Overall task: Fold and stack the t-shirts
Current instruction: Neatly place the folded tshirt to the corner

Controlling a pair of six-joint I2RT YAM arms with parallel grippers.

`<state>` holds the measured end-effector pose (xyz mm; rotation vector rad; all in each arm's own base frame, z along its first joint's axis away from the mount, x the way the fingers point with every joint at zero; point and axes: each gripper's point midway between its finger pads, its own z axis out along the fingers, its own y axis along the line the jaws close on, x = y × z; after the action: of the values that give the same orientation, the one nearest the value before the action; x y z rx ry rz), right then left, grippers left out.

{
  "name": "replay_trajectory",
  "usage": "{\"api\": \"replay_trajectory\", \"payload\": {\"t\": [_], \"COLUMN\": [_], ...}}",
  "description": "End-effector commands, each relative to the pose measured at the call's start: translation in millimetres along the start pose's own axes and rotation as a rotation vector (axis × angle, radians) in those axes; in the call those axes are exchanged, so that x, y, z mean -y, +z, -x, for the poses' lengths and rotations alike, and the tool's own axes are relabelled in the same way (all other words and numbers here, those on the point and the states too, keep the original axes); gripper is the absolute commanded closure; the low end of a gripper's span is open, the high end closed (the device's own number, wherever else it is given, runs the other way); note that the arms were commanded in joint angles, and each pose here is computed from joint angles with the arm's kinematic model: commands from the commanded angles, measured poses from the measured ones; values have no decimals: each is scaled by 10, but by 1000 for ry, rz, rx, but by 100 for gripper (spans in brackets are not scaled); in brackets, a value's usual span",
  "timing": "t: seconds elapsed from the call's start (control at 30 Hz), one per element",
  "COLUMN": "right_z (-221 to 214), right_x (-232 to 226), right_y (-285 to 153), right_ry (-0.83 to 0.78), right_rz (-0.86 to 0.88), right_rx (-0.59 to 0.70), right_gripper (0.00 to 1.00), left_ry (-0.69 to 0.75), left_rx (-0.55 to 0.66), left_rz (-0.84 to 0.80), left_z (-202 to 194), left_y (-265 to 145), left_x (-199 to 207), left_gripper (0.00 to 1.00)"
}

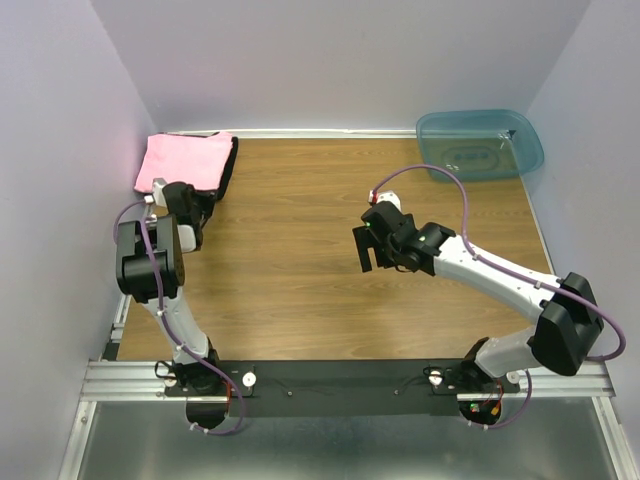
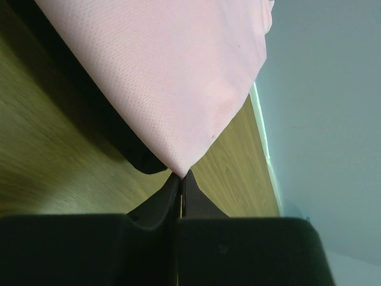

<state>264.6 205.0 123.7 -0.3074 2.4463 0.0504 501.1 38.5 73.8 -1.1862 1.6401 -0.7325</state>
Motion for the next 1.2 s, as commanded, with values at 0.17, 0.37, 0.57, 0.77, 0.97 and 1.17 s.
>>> {"api": "replay_trajectory", "payload": {"t": [0.17, 0.37, 0.57, 0.77, 0.97, 1.17], "right_z": [24, 49, 171, 512, 563, 668], "right_x": [77, 84, 162, 793, 1717, 2243], "right_y": [40, 7, -41, -132, -426, -1146], "right_ry": [-20, -23, 2, 222, 438, 533], "right_rz": [-40, -33, -54, -143, -292, -497], "right_rx": [-1, 9, 44, 101, 133, 298], "right_gripper": [0, 0, 0, 0, 0, 0], "left_ry": [-33, -54, -26, 270, 682, 770], "left_rx": [-69, -56, -50, -30, 206, 459], "left_rz": [-74, -86, -124, -117, -71, -45], "left_z": [-257, -247, -173, 31, 583, 1044], "left_y": [31, -20, -280, -785, -1970, -3243], "left_x": [246, 267, 516, 915, 1463, 1740], "left_gripper": [95, 52, 20, 15, 12, 12]}}
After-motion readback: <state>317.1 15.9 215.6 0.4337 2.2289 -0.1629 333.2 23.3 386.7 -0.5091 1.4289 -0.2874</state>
